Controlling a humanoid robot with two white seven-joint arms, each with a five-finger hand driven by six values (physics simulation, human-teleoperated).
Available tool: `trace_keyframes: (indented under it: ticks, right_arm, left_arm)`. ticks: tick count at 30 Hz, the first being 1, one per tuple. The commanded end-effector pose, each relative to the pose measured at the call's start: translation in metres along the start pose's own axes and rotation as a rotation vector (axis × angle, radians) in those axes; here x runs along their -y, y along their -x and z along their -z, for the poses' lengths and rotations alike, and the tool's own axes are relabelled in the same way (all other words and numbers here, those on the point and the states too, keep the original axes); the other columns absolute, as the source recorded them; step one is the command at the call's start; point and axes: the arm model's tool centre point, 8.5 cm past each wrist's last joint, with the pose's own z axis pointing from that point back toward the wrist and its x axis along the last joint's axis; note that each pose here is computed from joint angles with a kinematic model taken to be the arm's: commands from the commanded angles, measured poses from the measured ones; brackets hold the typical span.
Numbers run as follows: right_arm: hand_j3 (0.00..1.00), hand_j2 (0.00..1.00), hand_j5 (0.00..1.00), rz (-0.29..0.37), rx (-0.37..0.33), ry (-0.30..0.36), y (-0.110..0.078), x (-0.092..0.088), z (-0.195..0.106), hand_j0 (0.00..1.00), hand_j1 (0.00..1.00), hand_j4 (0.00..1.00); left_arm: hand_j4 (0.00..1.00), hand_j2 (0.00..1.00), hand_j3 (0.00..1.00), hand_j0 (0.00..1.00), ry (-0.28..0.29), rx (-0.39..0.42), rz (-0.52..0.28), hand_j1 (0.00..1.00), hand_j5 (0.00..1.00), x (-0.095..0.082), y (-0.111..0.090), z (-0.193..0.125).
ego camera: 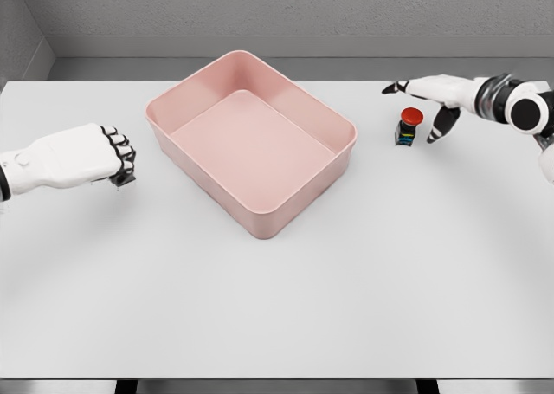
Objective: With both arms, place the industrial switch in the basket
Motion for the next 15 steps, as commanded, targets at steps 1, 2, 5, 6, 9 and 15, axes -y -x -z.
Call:
trace_keyframes:
  ticks: [1, 2, 5, 6, 9, 15]
  right_arm:
    - [1.00, 1.00, 1.00, 0.000, 0.001, -0.014, -0.002, -0.005, 0.004, 1.00, 1.00, 1.00]
    - [1.00, 1.00, 1.00, 0.000, 0.001, -0.014, -0.002, -0.005, 0.004, 1.00, 1.00, 1.00]
    - [1.00, 1.00, 1.00, 0.001, -0.009, -0.028, 0.001, -0.009, 0.005, 1.00, 1.00, 1.00]
    - [1.00, 1.00, 1.00, 0.000, -0.006, -0.028, 0.000, -0.009, 0.005, 1.00, 1.00, 1.00]
    - [1.00, 1.00, 1.00, -0.002, -0.005, -0.030, 0.000, -0.009, 0.006, 1.00, 1.00, 1.00]
    - [1.00, 1.00, 1.00, -0.009, -0.014, -0.054, 0.000, -0.017, 0.009, 1.00, 1.00, 1.00]
  left_arm:
    - [0.27, 0.27, 0.27, 0.27, -0.024, 0.002, -0.005, 0.27, 0.27, -0.004, 0.000, 0.004]
    - [0.27, 0.27, 0.27, 0.27, -0.040, -0.001, 0.000, 0.27, 0.27, -0.010, 0.002, 0.006]
    - [0.27, 0.27, 0.27, 0.27, -0.097, -0.008, 0.017, 0.27, 0.27, -0.029, 0.008, 0.015]
    - [0.27, 0.27, 0.27, 0.27, -0.117, -0.009, 0.020, 0.27, 0.27, -0.036, 0.010, 0.019]
    - [0.28, 0.28, 0.28, 0.28, -0.176, -0.004, 0.013, 0.28, 0.28, -0.052, 0.012, 0.029]
    - [0.28, 0.28, 0.28, 0.28, -0.250, 0.015, -0.009, 0.28, 0.28, -0.070, 0.010, 0.065]
